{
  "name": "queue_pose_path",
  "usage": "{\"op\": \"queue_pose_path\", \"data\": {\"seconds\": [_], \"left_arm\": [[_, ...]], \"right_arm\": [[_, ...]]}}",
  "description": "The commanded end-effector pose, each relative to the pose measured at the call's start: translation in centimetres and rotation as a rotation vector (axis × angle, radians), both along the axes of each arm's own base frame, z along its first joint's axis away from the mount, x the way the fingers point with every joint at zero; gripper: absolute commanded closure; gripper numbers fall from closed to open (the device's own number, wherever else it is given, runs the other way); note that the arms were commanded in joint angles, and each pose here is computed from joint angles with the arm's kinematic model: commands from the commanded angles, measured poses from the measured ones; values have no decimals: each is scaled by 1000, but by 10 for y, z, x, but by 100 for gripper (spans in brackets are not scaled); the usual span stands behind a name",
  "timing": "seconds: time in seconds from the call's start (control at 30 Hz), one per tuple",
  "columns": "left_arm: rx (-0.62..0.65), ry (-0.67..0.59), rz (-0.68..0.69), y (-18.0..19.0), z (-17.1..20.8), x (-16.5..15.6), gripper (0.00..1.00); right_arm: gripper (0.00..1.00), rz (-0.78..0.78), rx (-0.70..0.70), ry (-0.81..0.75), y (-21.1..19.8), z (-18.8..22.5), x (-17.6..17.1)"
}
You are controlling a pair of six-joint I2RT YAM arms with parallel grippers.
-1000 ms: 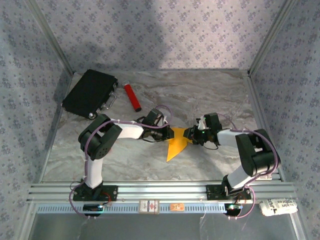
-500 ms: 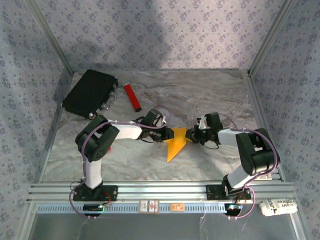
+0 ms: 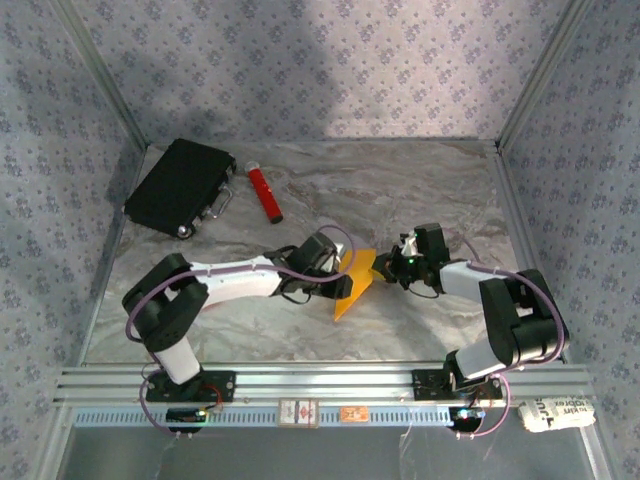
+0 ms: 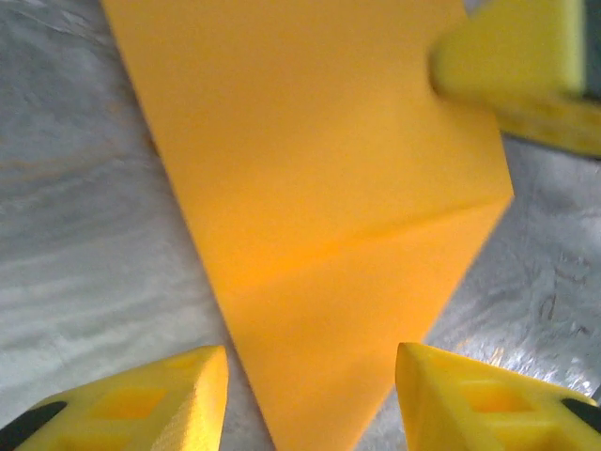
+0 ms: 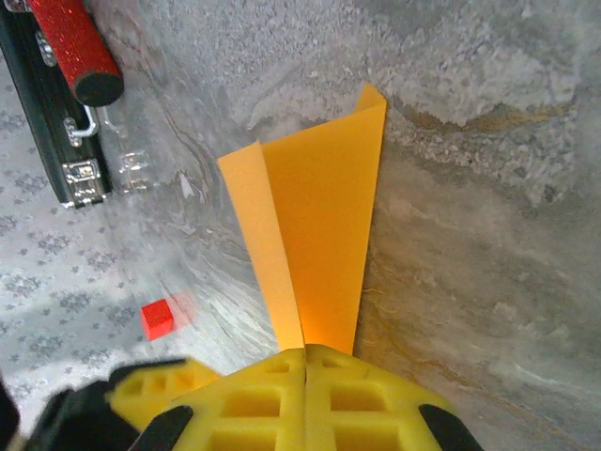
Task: Fold a paper plane with a square sheet of paper (pick it up from the middle)
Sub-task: Fold the wing for the fifth time at the center of the table.
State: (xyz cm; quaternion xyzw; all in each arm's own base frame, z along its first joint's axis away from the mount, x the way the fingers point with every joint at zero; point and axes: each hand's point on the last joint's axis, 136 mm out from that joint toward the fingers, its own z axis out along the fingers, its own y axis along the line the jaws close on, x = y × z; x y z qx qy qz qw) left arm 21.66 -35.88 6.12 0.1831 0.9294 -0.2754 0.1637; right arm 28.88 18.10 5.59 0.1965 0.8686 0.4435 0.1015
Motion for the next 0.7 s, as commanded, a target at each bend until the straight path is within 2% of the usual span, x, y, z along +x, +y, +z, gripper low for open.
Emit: {"op": "queue_pose_path", "data": {"seconds": [0.0,0.37,0.67], "left_arm": [[149,-136,-41,13,-3,-3,46],[294,-306,-116,-14,-3,-15,41],[434,-370,-140,-20,-15,-13,47]], "right_arm": [[95,-73,30,38,-3,2,2],[94,-137,38,72,-4,3,3],[94,-153,43,71,-3,6,2]]}}
